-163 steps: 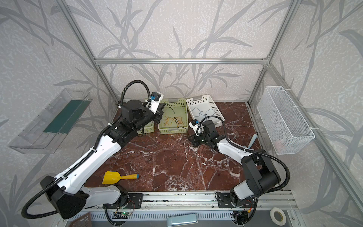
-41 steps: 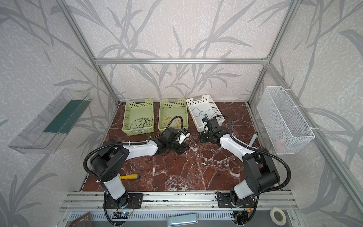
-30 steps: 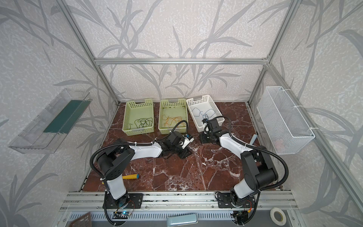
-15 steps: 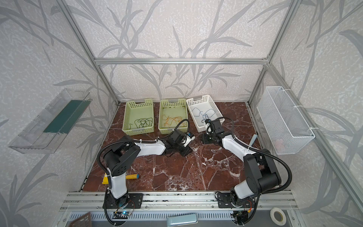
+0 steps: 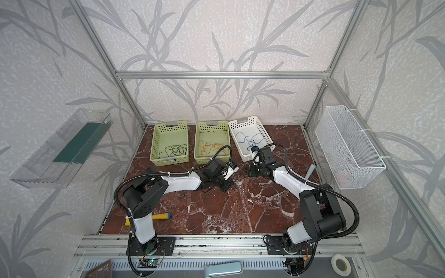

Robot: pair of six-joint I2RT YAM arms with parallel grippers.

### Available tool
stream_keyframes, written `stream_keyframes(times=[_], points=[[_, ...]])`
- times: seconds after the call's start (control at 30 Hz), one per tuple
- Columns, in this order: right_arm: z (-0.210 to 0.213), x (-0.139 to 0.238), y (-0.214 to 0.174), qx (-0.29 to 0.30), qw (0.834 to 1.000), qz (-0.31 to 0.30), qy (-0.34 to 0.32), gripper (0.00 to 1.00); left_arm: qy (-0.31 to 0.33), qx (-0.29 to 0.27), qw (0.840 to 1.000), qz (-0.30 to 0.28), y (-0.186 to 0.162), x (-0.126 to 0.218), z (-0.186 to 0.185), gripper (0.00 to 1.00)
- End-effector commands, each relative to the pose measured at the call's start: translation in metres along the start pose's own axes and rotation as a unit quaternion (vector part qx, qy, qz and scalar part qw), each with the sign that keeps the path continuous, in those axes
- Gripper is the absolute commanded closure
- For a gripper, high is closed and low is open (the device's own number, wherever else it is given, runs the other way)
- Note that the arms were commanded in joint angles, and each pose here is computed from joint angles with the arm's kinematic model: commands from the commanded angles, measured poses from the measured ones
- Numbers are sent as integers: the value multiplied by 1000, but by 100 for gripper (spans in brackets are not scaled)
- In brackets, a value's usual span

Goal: Untangle the cables

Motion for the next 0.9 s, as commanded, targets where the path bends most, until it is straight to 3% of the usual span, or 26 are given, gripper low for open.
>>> stream_keyframes(times=[0.0,0.17,0.33,0.57,0.7,0.87], points=[[1,5,-1,20,1000,-7,7,39,17,-51,996,-66,35,49,-11,100],[-1,-1,-10,10,1000,5,20,36,30,-79,991,-105,61,85,-18,100],[6,5,-11,34,997,-23,62,31,51,-106,982,-145,84,120,-23,100],[31,19,-5,106,973,-89,184,26,68,-119,973,-188,114,164,-23,100],[40,18,0,135,962,-111,210,24,67,-120,967,-216,126,184,-24,100],[41,4,6,139,962,-104,209,24,63,-129,958,-248,139,207,-29,100]])
Point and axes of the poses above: each gripper's point midway between its finger pads, its own x axis back along the fingers, its own z axis along the line the jaws close on, y = z × x, the point moved 10 cm from there along x, back along the fingers, and after that the axes turned 3 degrees about -x, right-handed, at the moved point
